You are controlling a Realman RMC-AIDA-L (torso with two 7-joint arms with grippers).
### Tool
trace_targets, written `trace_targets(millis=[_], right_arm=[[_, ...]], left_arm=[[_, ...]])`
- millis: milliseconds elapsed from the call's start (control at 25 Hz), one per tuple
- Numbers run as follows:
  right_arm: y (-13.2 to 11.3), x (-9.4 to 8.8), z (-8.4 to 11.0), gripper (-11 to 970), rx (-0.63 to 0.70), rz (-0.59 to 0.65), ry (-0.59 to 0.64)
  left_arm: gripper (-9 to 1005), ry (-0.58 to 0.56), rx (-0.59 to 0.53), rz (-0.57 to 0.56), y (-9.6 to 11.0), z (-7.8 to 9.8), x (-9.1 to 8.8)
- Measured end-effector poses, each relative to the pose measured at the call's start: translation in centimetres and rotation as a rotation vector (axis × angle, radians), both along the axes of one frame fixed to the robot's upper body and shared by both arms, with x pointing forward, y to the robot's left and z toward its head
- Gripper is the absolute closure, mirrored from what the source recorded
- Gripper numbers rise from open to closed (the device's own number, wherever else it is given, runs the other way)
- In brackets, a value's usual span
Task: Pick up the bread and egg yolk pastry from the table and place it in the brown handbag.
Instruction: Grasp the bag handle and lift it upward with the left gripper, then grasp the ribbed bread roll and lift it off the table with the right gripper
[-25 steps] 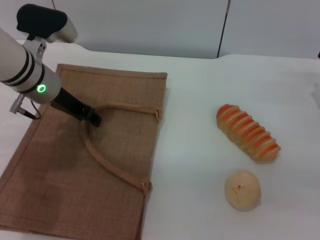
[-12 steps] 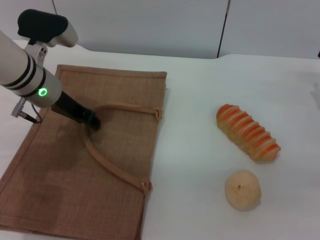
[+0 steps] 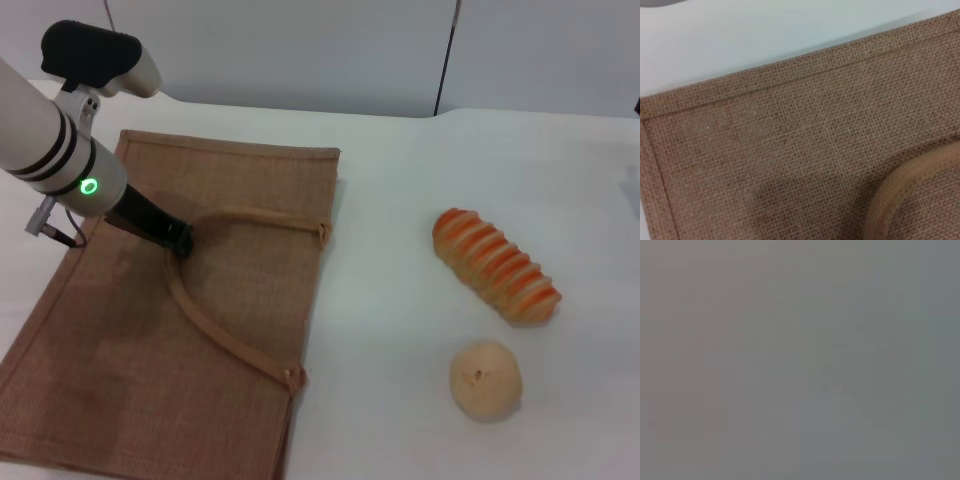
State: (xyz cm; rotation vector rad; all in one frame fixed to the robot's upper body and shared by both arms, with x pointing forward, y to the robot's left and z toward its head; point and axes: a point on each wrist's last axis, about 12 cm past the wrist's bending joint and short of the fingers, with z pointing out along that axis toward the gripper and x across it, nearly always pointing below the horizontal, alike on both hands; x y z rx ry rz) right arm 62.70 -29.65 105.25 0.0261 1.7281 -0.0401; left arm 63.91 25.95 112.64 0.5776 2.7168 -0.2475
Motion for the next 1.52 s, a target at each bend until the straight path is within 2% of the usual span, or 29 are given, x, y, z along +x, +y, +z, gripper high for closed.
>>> trace_targets(millis=[320, 480, 720, 760, 1040, 1120, 1200, 1520], right_arm=[[0.1, 0.1, 0.0, 81, -0.003, 0.006, 0.000], [0.2, 0.1, -0.1, 81, -0.007, 0.009, 0.016], [0.2, 0.1, -0.1, 81, -0.028, 0.018, 0.017], [0.3, 0.0, -0.2, 81, -0.036, 0.020, 0.018], [1.2, 0.0, -0.3, 81, -0.108, 0.083, 0.025], [2.0, 0.0, -0.3, 81, -0.129, 0.132, 0.017], [3.2, -0.2, -0.3, 81, -0.147, 0.199, 0.003], [6.6, -0.9, -0.4, 81, -0.063, 0.426, 0.012]], left_arm=[[859, -0.029, -0.004, -0.044, -0.4, 0.3, 0.2], [869, -0.096, -0.027, -0.083, -1.3, 2.1, 0.9], [873, -0.246, -0.051, -0.149, -2.5, 7.6, 1.3], [873, -0.284, -0.060, -0.156, -2.6, 9.0, 1.2], [875, -0.501, -0.195, -0.241, -3.0, 18.1, -0.8], [875, -0.536, -0.237, -0.270, -3.1, 19.8, -1.4], [875, -0.549, -0.263, -0.295, -3.0, 20.9, -1.7], [875, -0.533, -0.247, -0.316, -2.9, 21.7, -2.3]])
